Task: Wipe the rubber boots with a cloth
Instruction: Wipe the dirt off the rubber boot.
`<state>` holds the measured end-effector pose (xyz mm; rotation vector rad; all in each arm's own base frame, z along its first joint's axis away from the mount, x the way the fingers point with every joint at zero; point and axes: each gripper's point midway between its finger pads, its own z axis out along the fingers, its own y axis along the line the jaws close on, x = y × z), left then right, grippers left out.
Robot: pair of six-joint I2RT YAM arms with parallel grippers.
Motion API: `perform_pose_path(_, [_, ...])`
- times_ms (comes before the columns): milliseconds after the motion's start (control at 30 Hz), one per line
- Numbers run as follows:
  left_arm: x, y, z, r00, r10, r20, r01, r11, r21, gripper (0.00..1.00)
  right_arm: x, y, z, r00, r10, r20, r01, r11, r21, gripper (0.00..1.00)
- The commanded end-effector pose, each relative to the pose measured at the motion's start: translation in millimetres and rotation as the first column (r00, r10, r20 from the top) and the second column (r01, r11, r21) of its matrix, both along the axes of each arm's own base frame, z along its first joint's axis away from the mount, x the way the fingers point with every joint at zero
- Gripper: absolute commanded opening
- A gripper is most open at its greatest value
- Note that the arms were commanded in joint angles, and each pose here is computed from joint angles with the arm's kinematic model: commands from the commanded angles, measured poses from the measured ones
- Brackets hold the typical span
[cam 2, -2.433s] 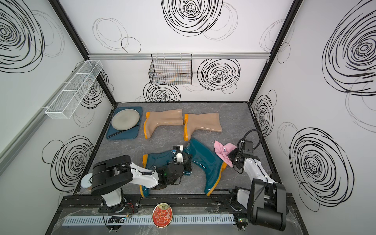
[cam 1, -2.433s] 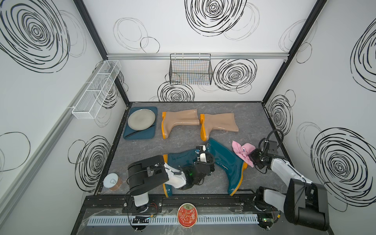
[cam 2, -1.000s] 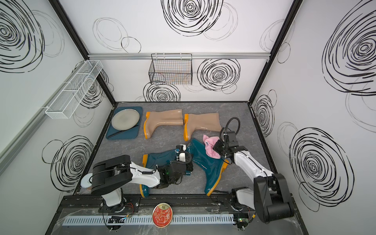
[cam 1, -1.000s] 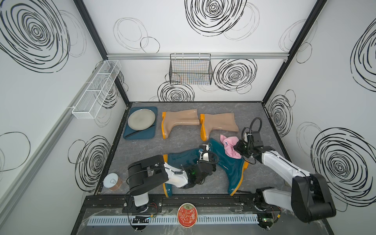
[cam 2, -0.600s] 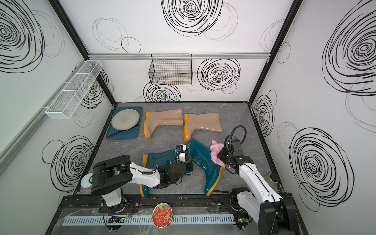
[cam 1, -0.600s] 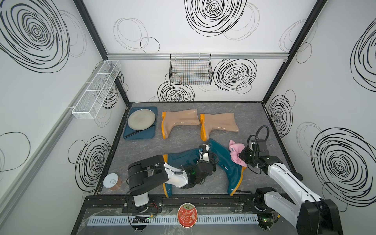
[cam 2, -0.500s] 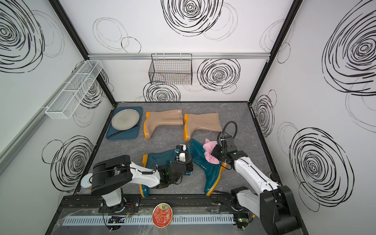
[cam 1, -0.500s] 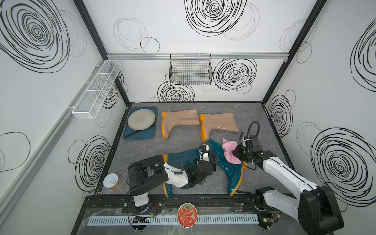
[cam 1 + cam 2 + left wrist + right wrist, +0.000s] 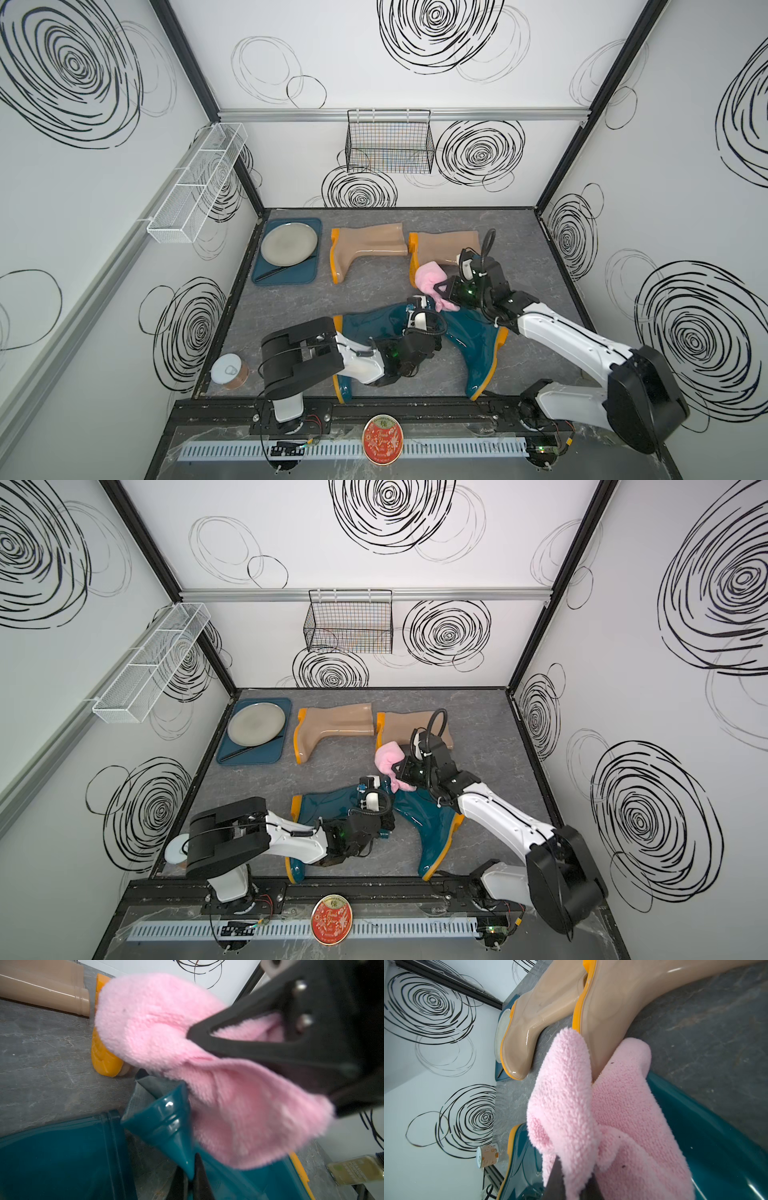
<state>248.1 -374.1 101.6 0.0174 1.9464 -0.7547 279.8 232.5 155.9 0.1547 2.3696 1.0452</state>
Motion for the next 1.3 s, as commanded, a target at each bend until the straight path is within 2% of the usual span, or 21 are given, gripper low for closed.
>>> perform_pose_path(0, [0.9,-10.5,20.1,0.999,-0.011,0.033,0.013,0.997,-0.07,0.0,-17.7,9.4,19.0,1.0,0.015,0.012,-0.016,0.995,0.099,0.0])
perform_pose_path(67, [1.6,-13.4,22.9,0.999,-0.015,0.039,0.018,0.998,-0.065,0.0,-27.6,13.5,21.6,0.999,0.032,0.005,-0.032,0.993,0.116,0.0])
perform_pose_path(167, [2.5,-15.1,24.4,0.999,-0.016,0.043,0.018,0.998,-0.062,0.0,-27.6,-1.8,3.3,0.999,-0.037,-0.028,0.039,0.997,0.072,0.0])
perform_pose_path(333, [0.7,-14.4,26.1,0.999,-0.015,0.039,0.017,0.998,-0.063,0.0,-7.7,-72.9,-45.3,0.97,-0.227,-0.091,0.224,0.974,-0.044,0.0])
perform_pose_path(467, [-1.8,-11.8,25.1,0.999,-0.013,0.041,0.015,0.999,-0.05,0.0,-6.1,-133.2,-67.4,0.916,-0.379,-0.131,0.345,0.912,-0.22,0.0])
perform_pose_path(567, [-2.1,-11.0,24.0,0.999,-0.012,0.039,0.014,0.999,-0.049,0.0,-19.4,-165.3,-80.7,0.865,-0.46,-0.198,0.39,0.867,-0.31,0.0])
perform_pose_path(767, [-2.2,-13.7,24.5,0.999,-0.017,0.038,0.019,0.998,-0.061,0.0,-42.6,-200.7,-99.9,0.798,-0.541,-0.267,0.446,0.827,-0.342,0.0])
perform_pose_path(900, [-3.1,-16.2,25.5,0.999,-0.024,0.041,0.027,0.998,-0.062,0.0,-39.9,-218.1,-101.2,0.782,-0.579,-0.229,0.507,0.806,-0.305,0.0])
perform_pose_path(1033, [-4.3,-16.7,24.9,0.999,-0.029,0.039,0.032,0.997,-0.064,0.0,-27.1,-219.8,-92.9,0.806,-0.549,-0.22,0.505,0.832,-0.228,0.0])
perform_pose_path(1133, [-4.7,-15.4,24.9,0.999,-0.027,0.04,0.029,0.998,-0.063,0.0,-19.6,-195.5,-64.5,0.87,-0.44,-0.223,0.407,0.896,-0.178,0.0])
perform_pose_path(1200, [-4.2,-14.7,24.6,0.999,-0.024,0.041,0.026,0.998,-0.065,0.0,-19.2,-166.9,-40.1,0.923,-0.345,-0.169,0.322,0.935,-0.147,0.0])
perform_pose_path(1267, [-3.9,-15.3,25.3,0.999,-0.024,0.043,0.027,0.997,-0.071,0.0,-28.3,-142.8,-28.0,0.949,-0.289,-0.128,0.267,0.95,-0.161,0.0])
